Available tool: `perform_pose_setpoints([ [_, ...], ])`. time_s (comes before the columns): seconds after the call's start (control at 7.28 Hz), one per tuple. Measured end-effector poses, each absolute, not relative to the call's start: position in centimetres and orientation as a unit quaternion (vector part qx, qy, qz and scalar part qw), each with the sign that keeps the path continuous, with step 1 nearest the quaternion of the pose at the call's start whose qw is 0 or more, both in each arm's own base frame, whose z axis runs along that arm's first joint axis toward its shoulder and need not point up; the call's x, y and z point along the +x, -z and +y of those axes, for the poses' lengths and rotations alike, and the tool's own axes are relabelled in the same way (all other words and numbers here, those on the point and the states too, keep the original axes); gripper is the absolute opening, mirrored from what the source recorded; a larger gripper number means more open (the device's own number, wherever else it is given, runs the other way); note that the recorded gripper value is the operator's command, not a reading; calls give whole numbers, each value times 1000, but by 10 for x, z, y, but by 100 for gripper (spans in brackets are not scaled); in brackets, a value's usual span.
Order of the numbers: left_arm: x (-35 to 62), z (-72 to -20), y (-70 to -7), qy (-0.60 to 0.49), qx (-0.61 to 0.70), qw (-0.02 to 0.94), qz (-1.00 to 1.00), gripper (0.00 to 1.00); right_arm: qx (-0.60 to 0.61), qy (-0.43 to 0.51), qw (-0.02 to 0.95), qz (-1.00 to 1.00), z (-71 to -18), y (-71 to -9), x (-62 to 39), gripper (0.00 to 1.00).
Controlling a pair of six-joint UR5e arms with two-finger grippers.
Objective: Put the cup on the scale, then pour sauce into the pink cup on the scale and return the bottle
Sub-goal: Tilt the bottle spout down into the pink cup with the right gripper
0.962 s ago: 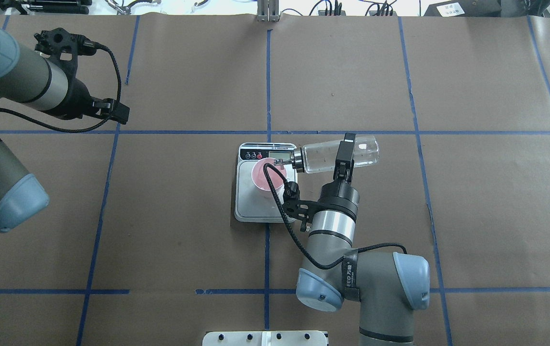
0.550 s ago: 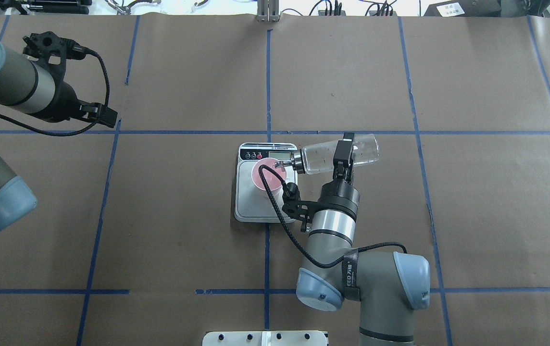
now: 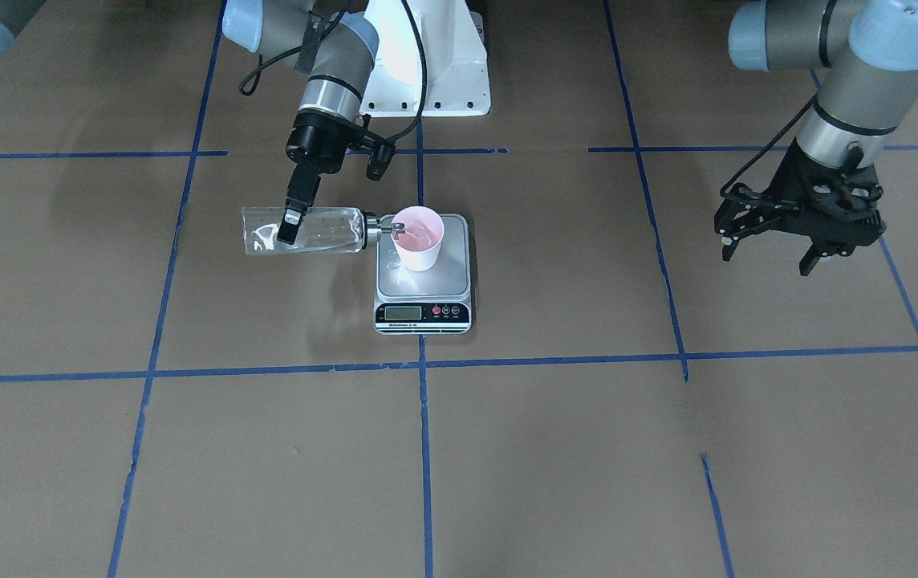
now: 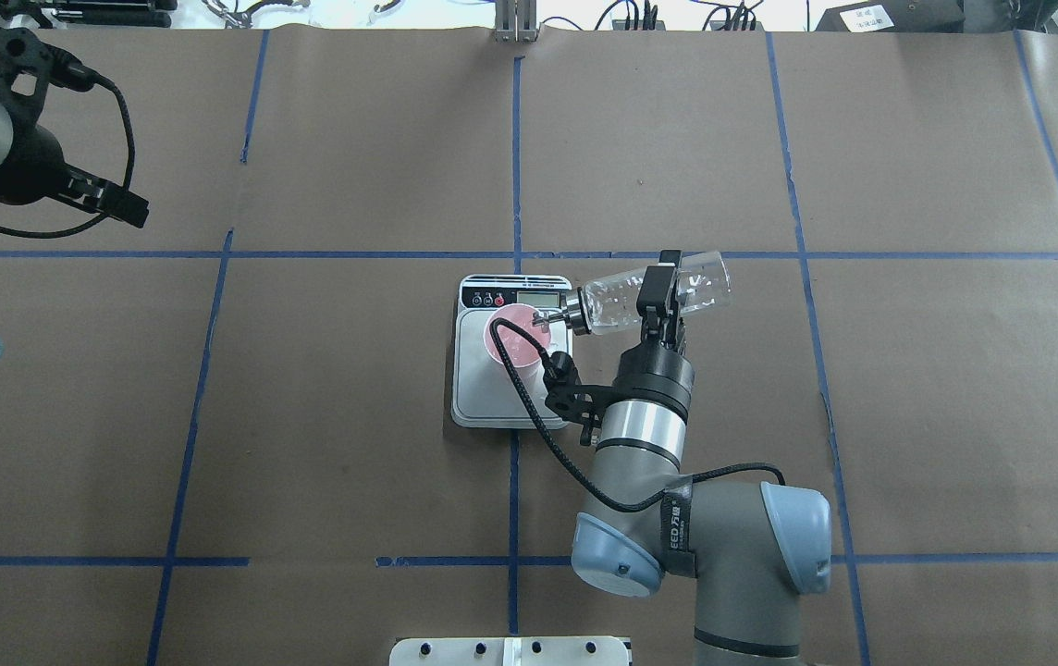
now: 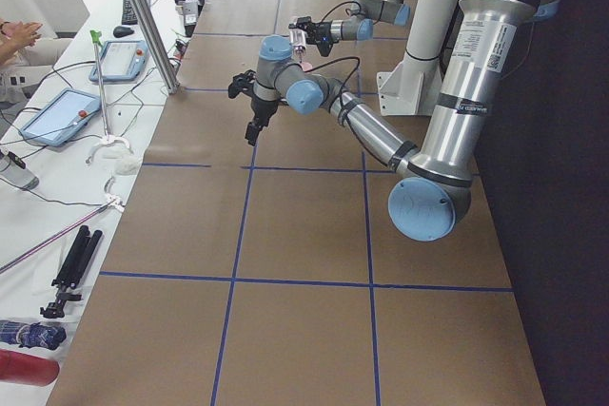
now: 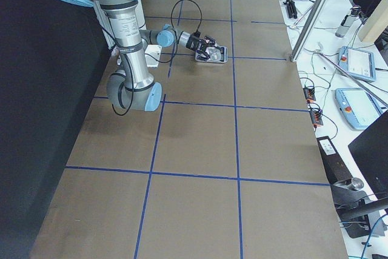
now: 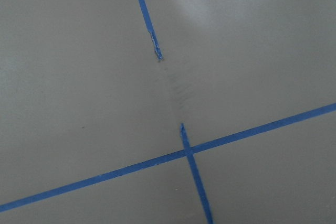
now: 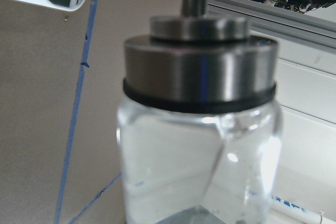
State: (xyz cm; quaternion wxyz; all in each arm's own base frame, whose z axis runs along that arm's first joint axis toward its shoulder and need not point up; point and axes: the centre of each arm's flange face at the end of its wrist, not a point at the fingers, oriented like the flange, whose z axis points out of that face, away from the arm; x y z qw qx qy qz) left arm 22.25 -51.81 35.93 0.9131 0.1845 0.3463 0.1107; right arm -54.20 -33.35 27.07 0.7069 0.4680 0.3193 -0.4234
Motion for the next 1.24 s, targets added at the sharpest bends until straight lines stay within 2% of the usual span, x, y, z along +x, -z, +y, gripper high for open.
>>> perform_pose_setpoints([
  [1.24, 209, -514, -391, -127, 173, 919, 330, 100, 471, 435, 690, 335, -336, -246, -510, 0],
])
